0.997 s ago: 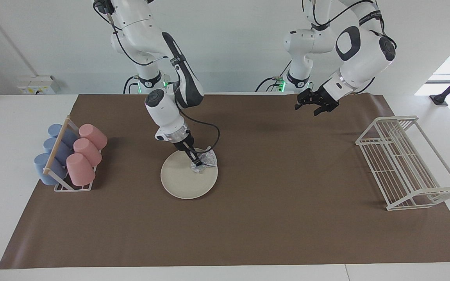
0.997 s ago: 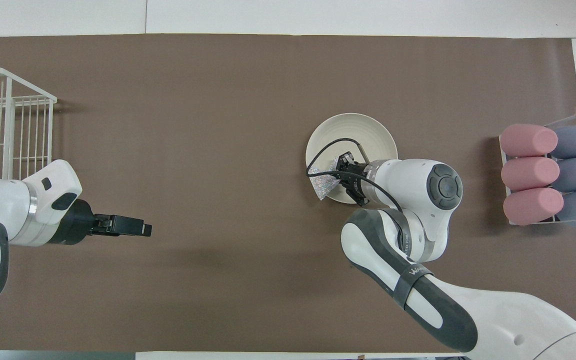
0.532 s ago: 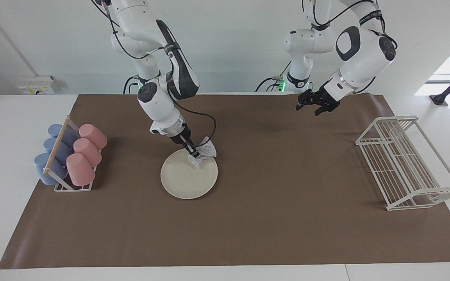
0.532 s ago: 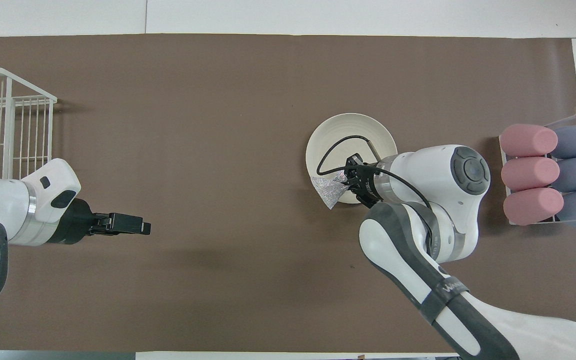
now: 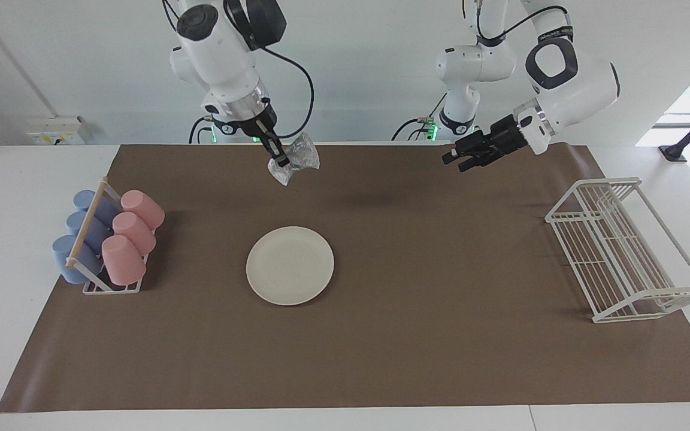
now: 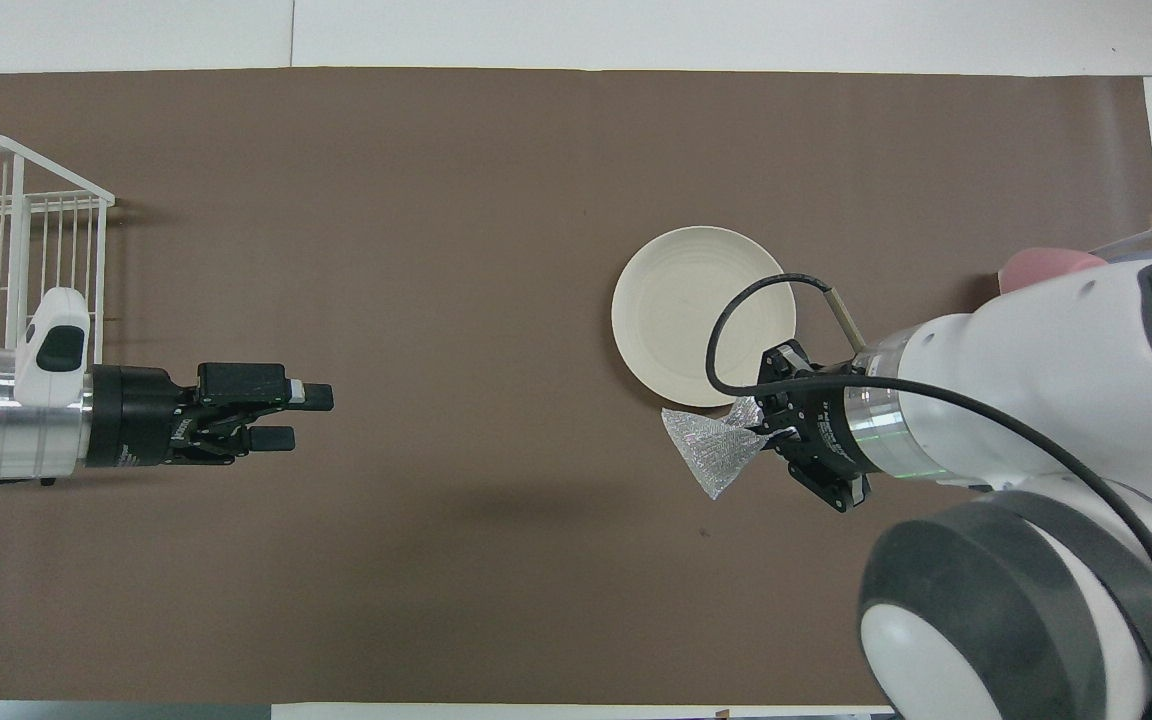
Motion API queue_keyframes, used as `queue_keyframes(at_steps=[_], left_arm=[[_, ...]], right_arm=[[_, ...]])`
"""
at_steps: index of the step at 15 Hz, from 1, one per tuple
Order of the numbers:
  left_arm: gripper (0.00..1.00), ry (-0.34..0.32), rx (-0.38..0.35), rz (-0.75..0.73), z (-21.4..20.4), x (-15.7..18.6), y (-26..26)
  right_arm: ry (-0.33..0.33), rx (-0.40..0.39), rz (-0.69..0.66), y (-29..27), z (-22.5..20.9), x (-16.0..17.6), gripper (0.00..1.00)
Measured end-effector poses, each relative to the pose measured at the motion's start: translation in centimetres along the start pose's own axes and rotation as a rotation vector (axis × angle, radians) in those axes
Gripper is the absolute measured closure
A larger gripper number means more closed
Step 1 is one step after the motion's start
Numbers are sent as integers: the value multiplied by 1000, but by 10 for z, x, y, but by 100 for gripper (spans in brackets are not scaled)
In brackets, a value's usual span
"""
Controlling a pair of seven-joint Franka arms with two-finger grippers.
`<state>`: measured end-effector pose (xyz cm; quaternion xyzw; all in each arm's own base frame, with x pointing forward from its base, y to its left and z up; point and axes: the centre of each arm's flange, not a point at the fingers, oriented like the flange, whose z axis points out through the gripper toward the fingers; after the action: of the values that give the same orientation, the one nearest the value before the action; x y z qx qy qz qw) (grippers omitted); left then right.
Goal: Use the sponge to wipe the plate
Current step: 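Lift the sponge off the plate toward the left gripper, then grasp the sponge with the left gripper from the right gripper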
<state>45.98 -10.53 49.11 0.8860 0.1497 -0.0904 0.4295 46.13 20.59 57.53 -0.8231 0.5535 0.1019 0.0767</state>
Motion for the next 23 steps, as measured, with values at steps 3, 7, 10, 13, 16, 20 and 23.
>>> queue_keyframes(at_steps=[3, 7, 10, 13, 16, 20, 23], left_arm=[[0, -22, -151, -114, 3, -2, 16], [0, -73, -264, -197, 17, -11, 36], [0, -109, -292, -236, 38, -23, 54], [0, -152, -290, -302, 60, -37, 69], [0, -170, -299, -350, 81, -51, 84], [0, -222, -273, -372, 107, -74, 99], [0, -243, -256, -371, 119, -86, 106]], right_arm=[[13, -34, 72, 7, -32, -39, 92], [18, -50, 82, 12, -24, -93, 92], [21, -59, 78, 14, -19, -107, 92], [18, -50, 90, 11, -19, -104, 92], [17, -42, 113, 9, -18, -104, 92], [14, -29, 119, 7, -15, -109, 92], [10, -18, 121, 4, -8, -115, 92]])
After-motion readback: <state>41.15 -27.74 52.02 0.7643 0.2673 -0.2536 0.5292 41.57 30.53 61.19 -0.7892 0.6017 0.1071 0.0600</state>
